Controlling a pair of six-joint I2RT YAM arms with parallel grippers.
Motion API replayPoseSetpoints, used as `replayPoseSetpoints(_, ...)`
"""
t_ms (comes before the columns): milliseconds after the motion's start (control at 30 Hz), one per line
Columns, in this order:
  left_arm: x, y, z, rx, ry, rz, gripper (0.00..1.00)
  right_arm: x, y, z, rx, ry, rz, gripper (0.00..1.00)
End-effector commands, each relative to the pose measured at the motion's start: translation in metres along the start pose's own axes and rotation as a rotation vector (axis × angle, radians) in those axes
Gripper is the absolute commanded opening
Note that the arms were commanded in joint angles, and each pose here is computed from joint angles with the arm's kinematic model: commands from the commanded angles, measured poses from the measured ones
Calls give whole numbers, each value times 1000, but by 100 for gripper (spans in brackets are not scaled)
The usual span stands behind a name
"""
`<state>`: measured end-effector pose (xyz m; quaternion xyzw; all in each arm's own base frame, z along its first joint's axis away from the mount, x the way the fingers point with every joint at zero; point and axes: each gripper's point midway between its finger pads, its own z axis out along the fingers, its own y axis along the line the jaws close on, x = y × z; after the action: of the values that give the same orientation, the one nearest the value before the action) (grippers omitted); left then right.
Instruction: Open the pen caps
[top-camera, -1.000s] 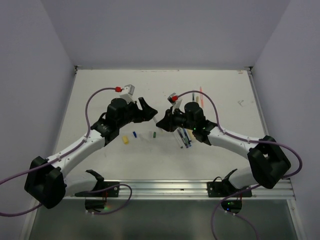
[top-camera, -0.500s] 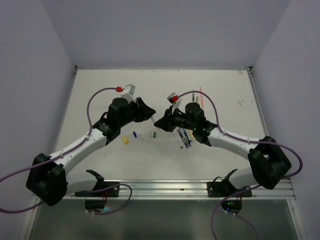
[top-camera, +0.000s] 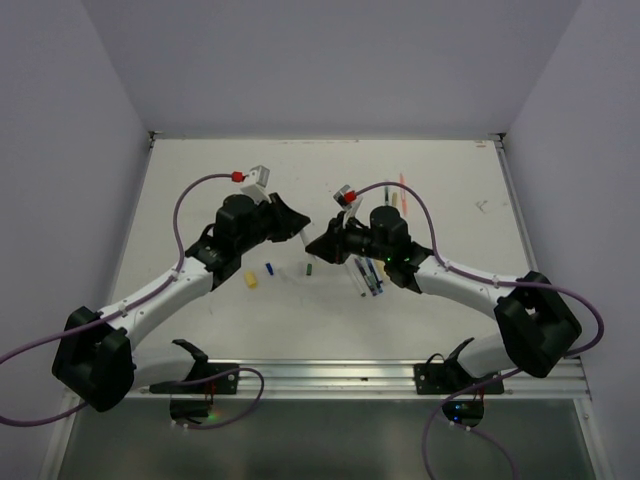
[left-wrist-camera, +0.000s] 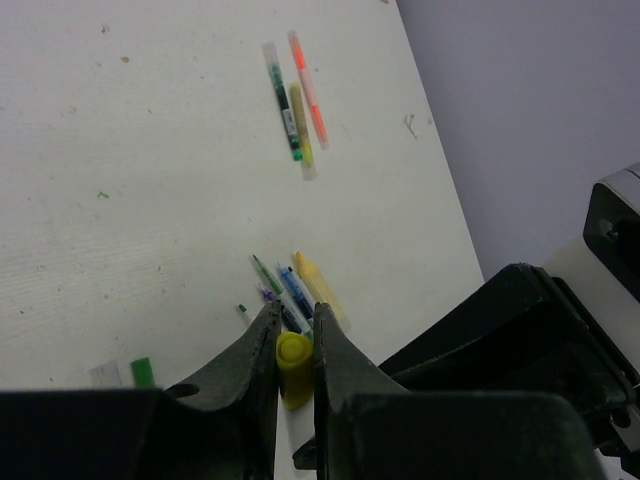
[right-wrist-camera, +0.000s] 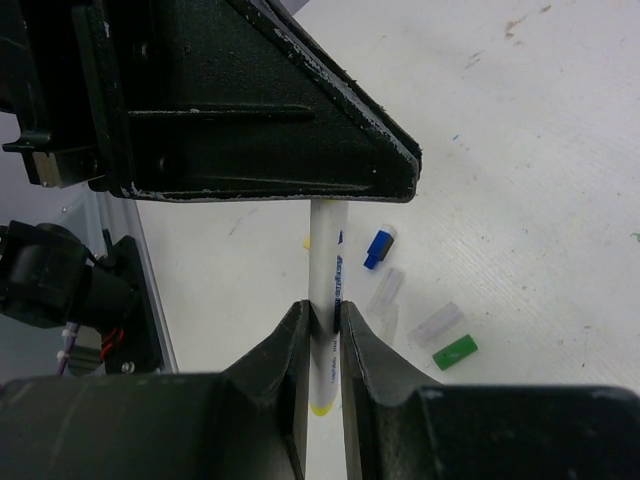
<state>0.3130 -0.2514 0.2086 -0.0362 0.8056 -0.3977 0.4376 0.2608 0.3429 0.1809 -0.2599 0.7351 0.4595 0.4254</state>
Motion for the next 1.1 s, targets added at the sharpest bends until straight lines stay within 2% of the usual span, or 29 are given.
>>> replayPoseSetpoints(0,-14,-11,0,44,-46,13,0,-9,11,2,-56,-43,-5,14)
replayPoseSetpoints(33,-14,-12,-1,53,-49,13,0,-7,12,2,-60,-46,8,29)
replayPoseSetpoints(133,-13,-15,-6,75,-55,13,0,-9,13,2,-68,-65,14,46)
replayPoseSetpoints(233,-13,-20,-11,98,-60,14,0,-10,13,5,-72,-63,14,52)
replayPoseSetpoints(400,-13,-23,-16,121,-68,14,0,-17,16,11,-99,-74,14,52)
replayPoseSetpoints(600,-15,-30,-18,162,-86,19,0,-24,22,16,-133,-89,15,42)
replayPoseSetpoints(667,-16,-30,-17,167,-92,23,0,-26,24,16,-145,-86,6,31)
replayPoseSetpoints(800,-22,-31,-18,174,-126,27,0,-17,24,12,-139,-56,-1,0)
replayPoseSetpoints(933,-45,-38,-24,184,-234,38,0,5,17,1,-106,2,-26,0)
replayPoseSetpoints(1067,-84,-46,-35,164,-399,58,0,36,8,-12,-71,75,-20,0)
